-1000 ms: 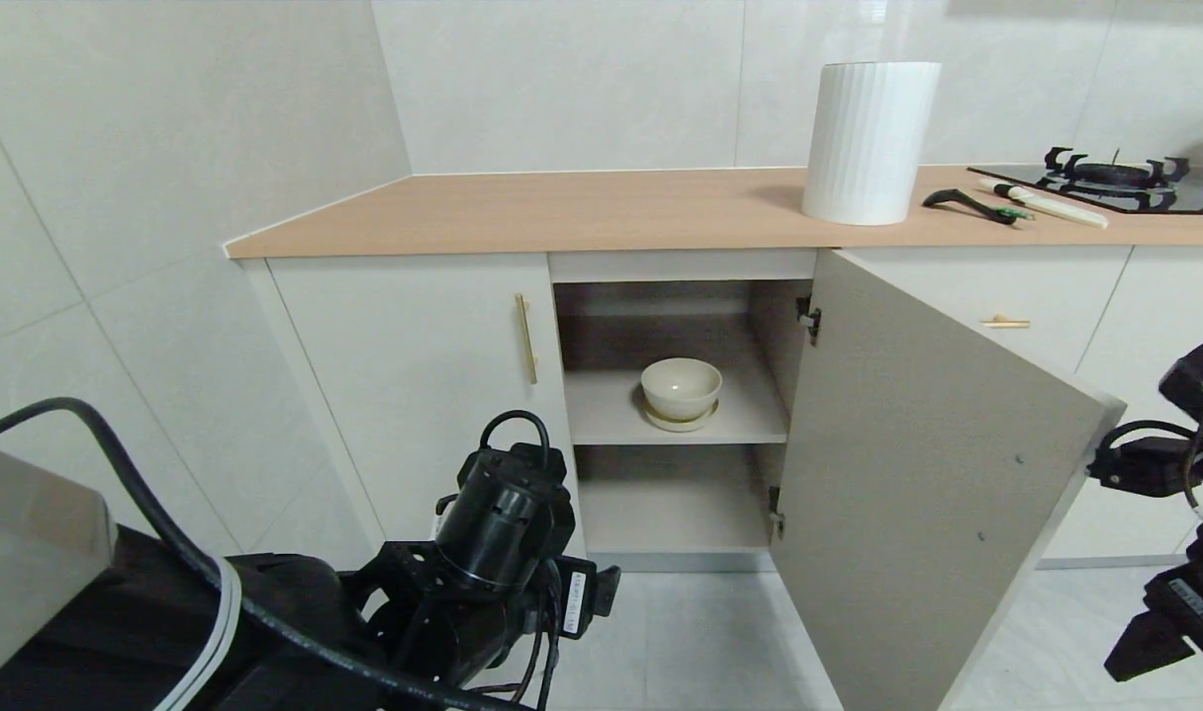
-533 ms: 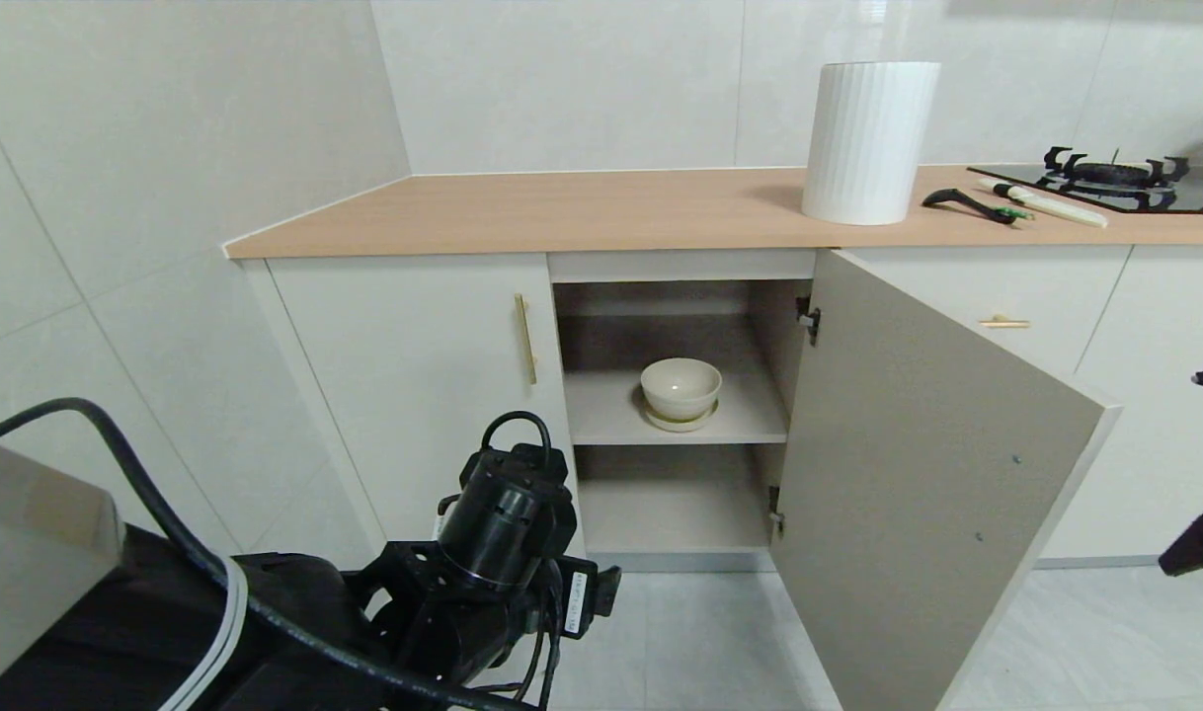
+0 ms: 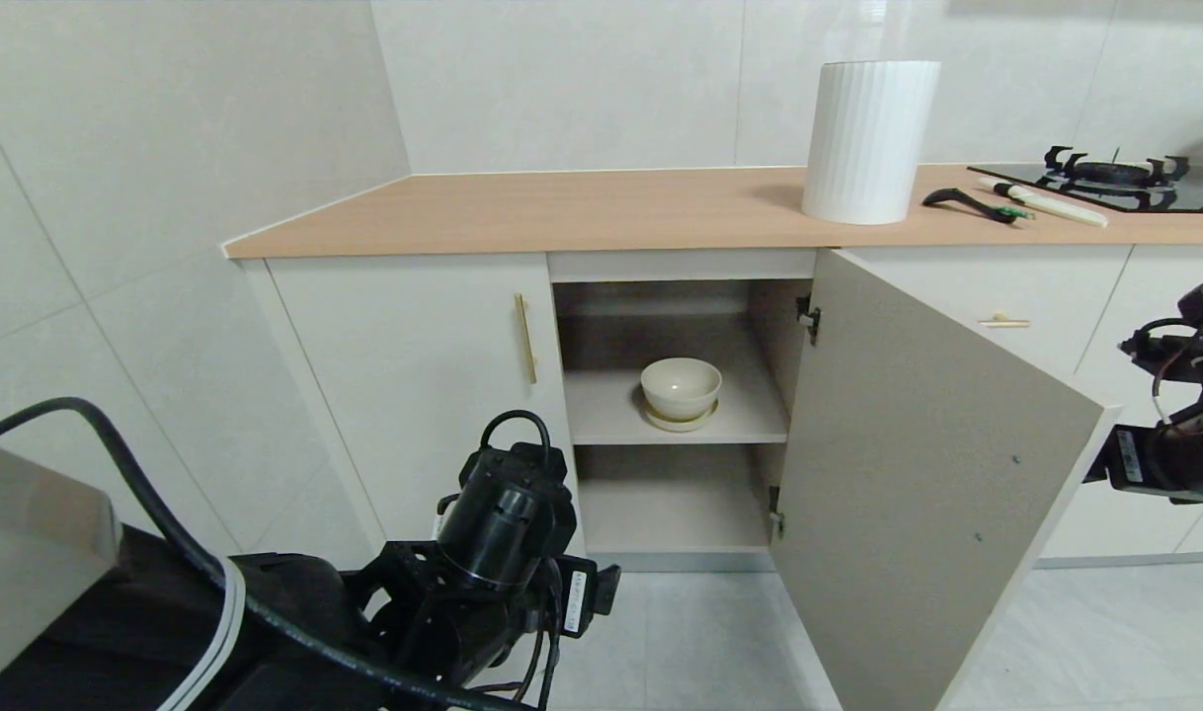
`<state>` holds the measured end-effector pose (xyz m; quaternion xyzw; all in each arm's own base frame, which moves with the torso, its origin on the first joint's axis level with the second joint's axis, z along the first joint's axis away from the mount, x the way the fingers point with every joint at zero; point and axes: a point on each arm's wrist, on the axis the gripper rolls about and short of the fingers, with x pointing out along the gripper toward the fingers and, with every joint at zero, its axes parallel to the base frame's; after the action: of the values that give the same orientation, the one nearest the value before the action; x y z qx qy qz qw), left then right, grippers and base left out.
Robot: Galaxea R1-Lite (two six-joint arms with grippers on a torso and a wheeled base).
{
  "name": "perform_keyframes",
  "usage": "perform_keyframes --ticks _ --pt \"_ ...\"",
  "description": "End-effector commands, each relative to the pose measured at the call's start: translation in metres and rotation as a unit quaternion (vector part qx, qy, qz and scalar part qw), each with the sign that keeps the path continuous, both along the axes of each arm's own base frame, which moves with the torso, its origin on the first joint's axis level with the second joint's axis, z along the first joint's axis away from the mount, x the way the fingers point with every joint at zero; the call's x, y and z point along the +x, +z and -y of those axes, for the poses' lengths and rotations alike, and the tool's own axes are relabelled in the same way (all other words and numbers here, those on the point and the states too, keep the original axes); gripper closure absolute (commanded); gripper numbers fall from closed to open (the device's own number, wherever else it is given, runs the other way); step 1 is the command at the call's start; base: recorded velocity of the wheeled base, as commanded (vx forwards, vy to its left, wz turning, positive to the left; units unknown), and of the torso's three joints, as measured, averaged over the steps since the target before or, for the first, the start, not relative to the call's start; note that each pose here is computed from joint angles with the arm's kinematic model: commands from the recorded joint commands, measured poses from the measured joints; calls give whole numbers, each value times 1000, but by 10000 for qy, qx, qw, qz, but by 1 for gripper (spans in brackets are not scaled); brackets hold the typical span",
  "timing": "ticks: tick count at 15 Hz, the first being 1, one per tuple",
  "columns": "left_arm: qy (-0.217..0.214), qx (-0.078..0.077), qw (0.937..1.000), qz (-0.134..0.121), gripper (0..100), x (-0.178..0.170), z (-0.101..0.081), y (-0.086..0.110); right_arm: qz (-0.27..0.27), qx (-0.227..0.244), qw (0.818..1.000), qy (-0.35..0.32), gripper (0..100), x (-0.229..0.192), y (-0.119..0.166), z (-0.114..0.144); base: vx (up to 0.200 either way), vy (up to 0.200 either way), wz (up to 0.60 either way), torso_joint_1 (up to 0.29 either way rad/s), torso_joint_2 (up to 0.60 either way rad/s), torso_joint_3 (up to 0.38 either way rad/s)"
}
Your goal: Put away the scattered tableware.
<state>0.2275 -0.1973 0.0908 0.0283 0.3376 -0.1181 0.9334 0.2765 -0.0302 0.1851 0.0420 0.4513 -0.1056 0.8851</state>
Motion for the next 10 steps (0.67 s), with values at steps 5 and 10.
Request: perform_keyframes --ticks 5,10 --pt "19 -15 10000 41 0 0 0 2 -150 601 9959 666 0 0 -11 -33 0 0 0 0 0 0" --pt "72 -123 9998 127 0 1 -1 9 75 935 9873 1284 0 4 -4 -82 0 0 0 0 0 0"
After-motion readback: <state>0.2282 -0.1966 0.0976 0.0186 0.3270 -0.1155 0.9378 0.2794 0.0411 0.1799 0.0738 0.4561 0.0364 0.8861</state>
